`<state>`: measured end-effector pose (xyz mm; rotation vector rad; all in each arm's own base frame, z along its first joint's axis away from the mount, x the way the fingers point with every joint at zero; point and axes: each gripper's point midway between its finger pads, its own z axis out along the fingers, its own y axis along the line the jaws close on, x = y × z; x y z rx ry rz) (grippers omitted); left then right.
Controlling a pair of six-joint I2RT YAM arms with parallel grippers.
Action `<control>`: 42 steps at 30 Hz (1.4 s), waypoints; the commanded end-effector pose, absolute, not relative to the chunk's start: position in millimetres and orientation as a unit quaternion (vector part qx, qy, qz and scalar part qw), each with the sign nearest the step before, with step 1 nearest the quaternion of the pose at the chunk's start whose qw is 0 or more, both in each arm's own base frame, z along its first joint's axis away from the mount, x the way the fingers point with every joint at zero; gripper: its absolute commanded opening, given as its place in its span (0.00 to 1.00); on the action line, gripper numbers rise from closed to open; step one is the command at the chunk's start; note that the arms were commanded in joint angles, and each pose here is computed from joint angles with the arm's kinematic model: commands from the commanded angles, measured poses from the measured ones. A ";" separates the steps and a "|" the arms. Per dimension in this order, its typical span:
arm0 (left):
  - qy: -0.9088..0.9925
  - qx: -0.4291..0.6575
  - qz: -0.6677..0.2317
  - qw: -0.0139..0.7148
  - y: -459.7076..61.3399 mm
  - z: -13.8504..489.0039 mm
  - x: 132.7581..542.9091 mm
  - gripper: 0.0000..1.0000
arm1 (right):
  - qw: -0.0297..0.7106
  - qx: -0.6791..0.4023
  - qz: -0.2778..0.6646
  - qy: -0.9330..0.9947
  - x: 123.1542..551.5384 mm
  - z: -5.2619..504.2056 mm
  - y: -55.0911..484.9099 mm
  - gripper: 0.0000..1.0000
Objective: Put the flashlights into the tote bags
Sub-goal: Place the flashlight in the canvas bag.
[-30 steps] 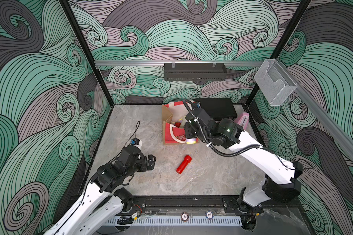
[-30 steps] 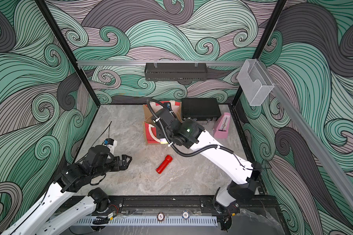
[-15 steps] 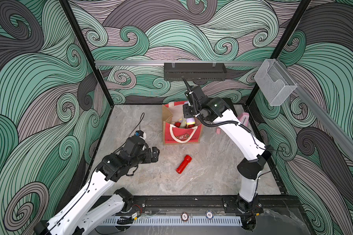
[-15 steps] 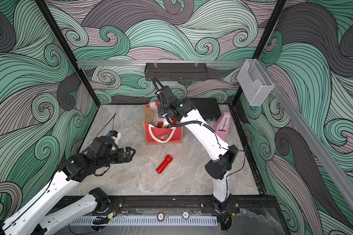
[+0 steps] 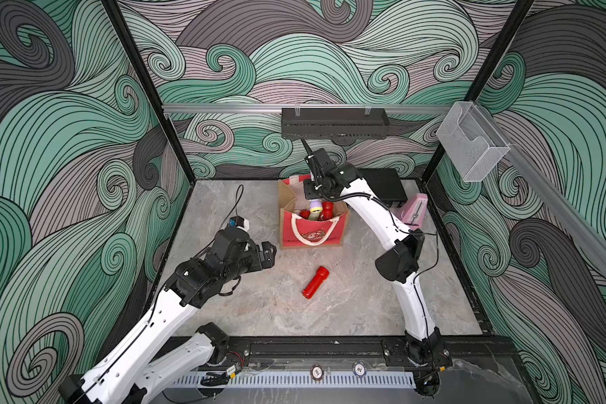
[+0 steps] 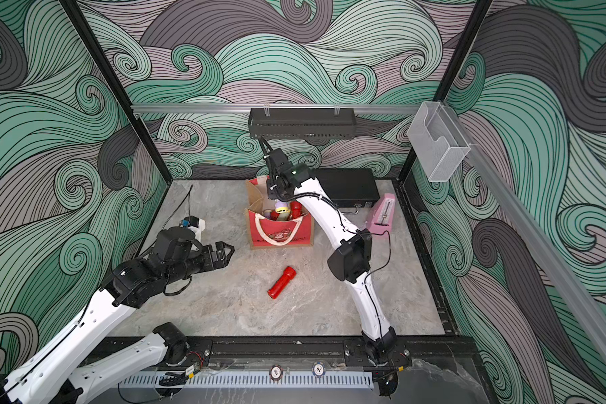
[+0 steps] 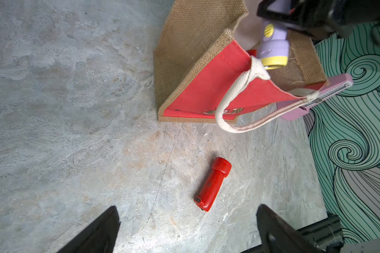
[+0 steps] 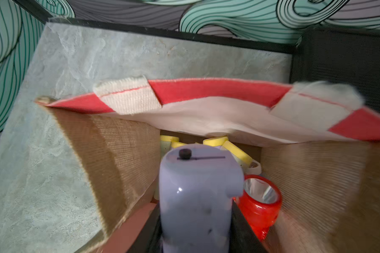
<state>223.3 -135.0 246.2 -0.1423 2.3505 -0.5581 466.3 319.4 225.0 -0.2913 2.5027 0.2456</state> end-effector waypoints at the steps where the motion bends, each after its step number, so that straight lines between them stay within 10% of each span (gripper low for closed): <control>1: 0.887 -0.040 -0.261 0.379 -147.9 273.5 227.4 0.98 | 0.293 -0.084 0.122 0.944 473.4 222.5 322.7 0.00; 14: 0.862 0.005 -0.304 0.405 -168.6 296.0 234.1 0.99 | 0.262 -0.056 0.118 0.956 473.7 194.7 319.3 0.15; 29: 0.865 0.026 -0.289 0.409 -164.3 294.7 229.5 0.98 | 0.343 -0.044 0.119 0.931 453.9 275.4 316.8 0.88; 42: 0.882 0.066 -0.274 0.377 -157.3 270.0 205.0 0.99 | 0.333 -0.044 0.094 0.937 352.2 317.7 304.4 0.89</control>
